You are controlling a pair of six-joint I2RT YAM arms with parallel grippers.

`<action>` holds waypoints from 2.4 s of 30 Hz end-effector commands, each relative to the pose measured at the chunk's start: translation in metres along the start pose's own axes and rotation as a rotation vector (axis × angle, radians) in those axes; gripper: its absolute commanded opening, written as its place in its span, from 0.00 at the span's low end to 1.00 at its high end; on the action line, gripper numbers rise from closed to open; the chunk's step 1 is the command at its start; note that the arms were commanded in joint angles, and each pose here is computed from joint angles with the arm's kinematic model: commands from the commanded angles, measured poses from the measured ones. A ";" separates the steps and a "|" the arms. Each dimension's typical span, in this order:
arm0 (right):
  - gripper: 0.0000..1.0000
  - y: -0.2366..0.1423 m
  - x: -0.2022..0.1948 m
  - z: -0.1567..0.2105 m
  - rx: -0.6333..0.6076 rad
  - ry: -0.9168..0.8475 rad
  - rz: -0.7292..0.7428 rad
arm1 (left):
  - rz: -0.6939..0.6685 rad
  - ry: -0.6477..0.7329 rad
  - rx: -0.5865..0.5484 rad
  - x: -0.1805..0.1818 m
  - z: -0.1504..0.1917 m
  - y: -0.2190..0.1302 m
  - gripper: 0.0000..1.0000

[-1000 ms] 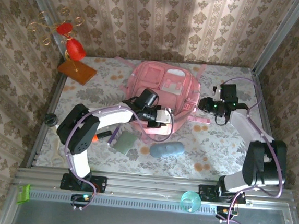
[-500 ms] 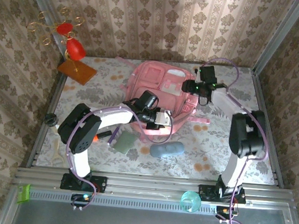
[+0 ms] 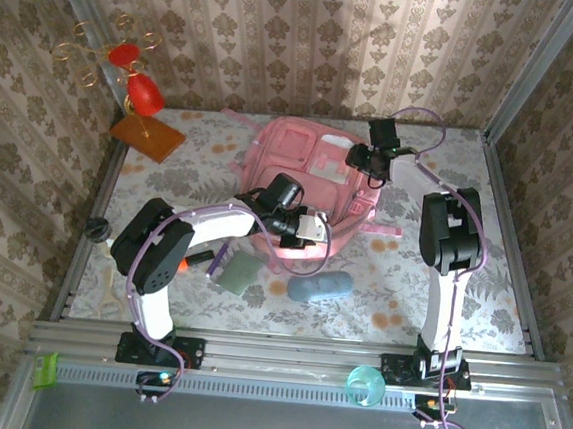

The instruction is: Pack the student bag

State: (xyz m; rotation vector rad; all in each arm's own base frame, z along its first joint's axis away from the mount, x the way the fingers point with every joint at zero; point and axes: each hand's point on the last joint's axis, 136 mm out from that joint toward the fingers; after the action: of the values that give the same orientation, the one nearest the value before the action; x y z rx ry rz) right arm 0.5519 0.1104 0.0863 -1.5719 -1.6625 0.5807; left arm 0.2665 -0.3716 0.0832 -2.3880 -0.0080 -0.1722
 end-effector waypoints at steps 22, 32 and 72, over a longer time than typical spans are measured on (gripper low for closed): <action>0.00 -0.050 -0.082 0.006 -0.156 0.244 0.049 | -0.090 -0.003 0.009 0.036 0.004 -0.036 0.05; 0.00 -0.105 -0.087 0.047 -0.267 0.327 0.037 | -0.220 -0.108 0.102 0.086 0.043 -0.058 0.27; 0.00 -0.172 0.027 0.108 -0.527 0.417 -0.188 | -0.405 -1.467 -0.152 0.056 -0.035 -0.032 0.71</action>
State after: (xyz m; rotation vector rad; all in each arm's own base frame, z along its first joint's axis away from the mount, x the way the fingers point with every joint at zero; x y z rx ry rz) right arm 0.3551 0.1169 0.1304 -1.7873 -1.5965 -0.1592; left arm 0.3212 -0.3555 0.1362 -2.1153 -1.1913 1.2920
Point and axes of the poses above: each hand's point on the last joint's axis, 136 mm out from that joint toward the fingers, its own y axis out along the fingers, its own x axis along the line the jaws close on, z = x × y, and after that the axes turned 13 degrees about -y, right-handed
